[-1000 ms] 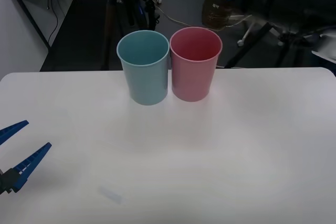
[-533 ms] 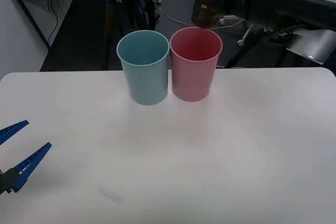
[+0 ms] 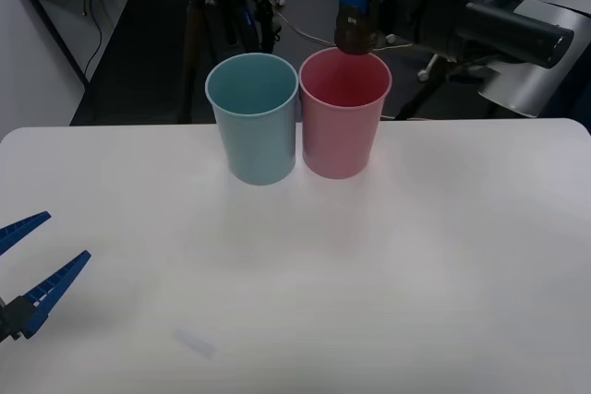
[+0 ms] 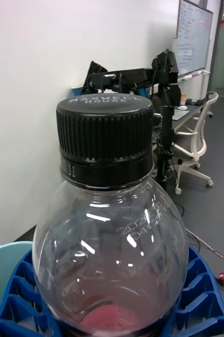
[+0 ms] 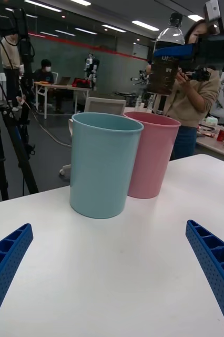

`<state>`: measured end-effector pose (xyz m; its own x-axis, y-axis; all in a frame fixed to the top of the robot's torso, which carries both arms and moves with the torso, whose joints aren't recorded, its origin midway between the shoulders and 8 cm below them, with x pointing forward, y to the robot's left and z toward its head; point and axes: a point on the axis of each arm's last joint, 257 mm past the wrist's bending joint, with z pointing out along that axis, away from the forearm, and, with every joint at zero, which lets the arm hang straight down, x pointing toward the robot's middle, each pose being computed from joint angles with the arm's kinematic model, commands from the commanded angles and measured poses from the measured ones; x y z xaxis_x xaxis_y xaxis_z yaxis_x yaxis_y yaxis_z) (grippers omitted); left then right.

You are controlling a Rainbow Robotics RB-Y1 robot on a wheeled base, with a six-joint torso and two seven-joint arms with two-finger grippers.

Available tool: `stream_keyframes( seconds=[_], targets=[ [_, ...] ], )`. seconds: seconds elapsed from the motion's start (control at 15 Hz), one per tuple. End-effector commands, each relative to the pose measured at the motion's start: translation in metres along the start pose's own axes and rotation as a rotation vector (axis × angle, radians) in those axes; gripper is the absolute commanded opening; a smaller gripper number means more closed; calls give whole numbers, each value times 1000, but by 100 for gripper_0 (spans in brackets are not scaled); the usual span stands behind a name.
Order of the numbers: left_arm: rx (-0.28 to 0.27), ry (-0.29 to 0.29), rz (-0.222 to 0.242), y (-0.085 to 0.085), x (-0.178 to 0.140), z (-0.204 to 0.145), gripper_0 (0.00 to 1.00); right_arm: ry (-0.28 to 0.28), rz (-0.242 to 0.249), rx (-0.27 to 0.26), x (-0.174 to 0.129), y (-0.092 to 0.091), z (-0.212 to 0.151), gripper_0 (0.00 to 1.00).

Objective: Grasp the object on the table and drop it into the matching bin: aluminum can to the light blue bin, PET bottle to the pink bin.

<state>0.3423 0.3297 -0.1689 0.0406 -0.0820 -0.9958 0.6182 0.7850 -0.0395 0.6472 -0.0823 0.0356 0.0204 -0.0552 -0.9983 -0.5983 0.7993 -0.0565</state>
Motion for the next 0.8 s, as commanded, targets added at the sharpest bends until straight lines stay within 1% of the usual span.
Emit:
stream_keyframes(
  seconds=[0.07,0.13,0.2,0.33,0.47,0.67,0.73,0.8],
  targets=[
    [0,0,0,0,0,0,100,4,-13,6,7,1,8,0],
    [0,0,0,0,0,0,100,5,-21,10,9,-1,9,0],
    [0,0,0,0,0,0,100,6,-25,13,11,-1,11,6],
    [0,0,0,0,0,0,100,11,-35,19,15,-3,13,21],
    [0,0,0,0,0,0,100,18,-46,26,22,-5,16,22],
    [0,0,0,0,0,0,100,19,-44,24,23,-4,15,25],
    [0,0,0,0,0,0,100,19,-43,23,23,-3,15,28],
    [0,0,0,0,0,0,100,18,-41,24,22,-3,15,44]
  ],
)
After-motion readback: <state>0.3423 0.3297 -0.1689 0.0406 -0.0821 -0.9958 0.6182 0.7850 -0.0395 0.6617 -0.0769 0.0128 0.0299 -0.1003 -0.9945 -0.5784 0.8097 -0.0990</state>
